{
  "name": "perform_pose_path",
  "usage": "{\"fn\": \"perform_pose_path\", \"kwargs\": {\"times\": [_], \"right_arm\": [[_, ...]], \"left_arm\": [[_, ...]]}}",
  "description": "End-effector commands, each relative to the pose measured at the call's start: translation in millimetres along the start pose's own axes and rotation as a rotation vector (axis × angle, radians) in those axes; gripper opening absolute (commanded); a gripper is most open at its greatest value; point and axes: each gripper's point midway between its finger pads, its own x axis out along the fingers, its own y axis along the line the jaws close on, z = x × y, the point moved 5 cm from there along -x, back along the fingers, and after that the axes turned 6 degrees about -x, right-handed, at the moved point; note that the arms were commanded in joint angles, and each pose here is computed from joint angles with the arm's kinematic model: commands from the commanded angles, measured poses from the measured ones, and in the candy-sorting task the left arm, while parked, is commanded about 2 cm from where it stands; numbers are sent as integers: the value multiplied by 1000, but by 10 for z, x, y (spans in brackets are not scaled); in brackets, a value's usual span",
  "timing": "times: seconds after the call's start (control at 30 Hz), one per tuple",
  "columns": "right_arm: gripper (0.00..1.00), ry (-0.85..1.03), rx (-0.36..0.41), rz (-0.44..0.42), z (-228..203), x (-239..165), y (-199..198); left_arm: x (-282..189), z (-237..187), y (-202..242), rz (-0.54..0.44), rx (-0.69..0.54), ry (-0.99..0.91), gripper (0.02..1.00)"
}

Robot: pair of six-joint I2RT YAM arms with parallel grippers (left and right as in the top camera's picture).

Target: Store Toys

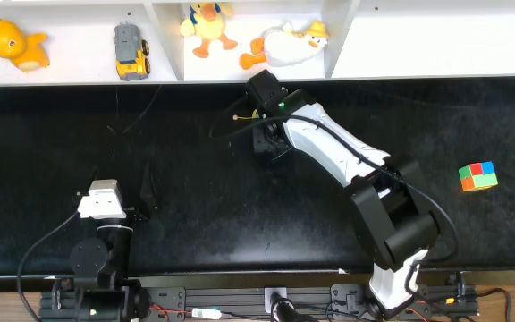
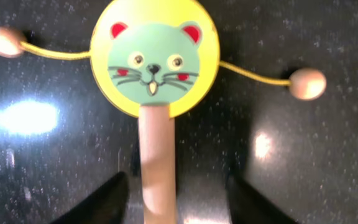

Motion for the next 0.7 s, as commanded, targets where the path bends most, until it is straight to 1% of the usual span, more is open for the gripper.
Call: {"fn": "perform_pose_path", "kwargs": {"times": [0.03, 0.1, 0.23, 0.37, 0.43, 0.53, 0.7], "right_arm": [[312, -15, -4, 9, 70, 3, 56], [264, -12, -5, 13, 66, 3, 63], [226, -10, 0, 35, 66, -32, 75], [130, -41, 21, 45, 100, -266, -7], [139, -75, 44, 34, 119, -466, -120], [121, -134, 84, 25, 95, -776, -354], [115, -216, 217, -15, -143, -1275, -973]], "left_arm": [[-6, 5, -26, -18, -18, -5, 998], [-6, 5, -25, -17, -18, -6, 998], [-6, 5, -25, -17, -18, -6, 998], [-6, 5, -26, -18, -18, -5, 998], [-6, 4, -25, -17, -18, -5, 998], [-6, 5, -25, -17, -18, -6, 998], [-6, 4, -25, -17, -18, -5, 998]]}}
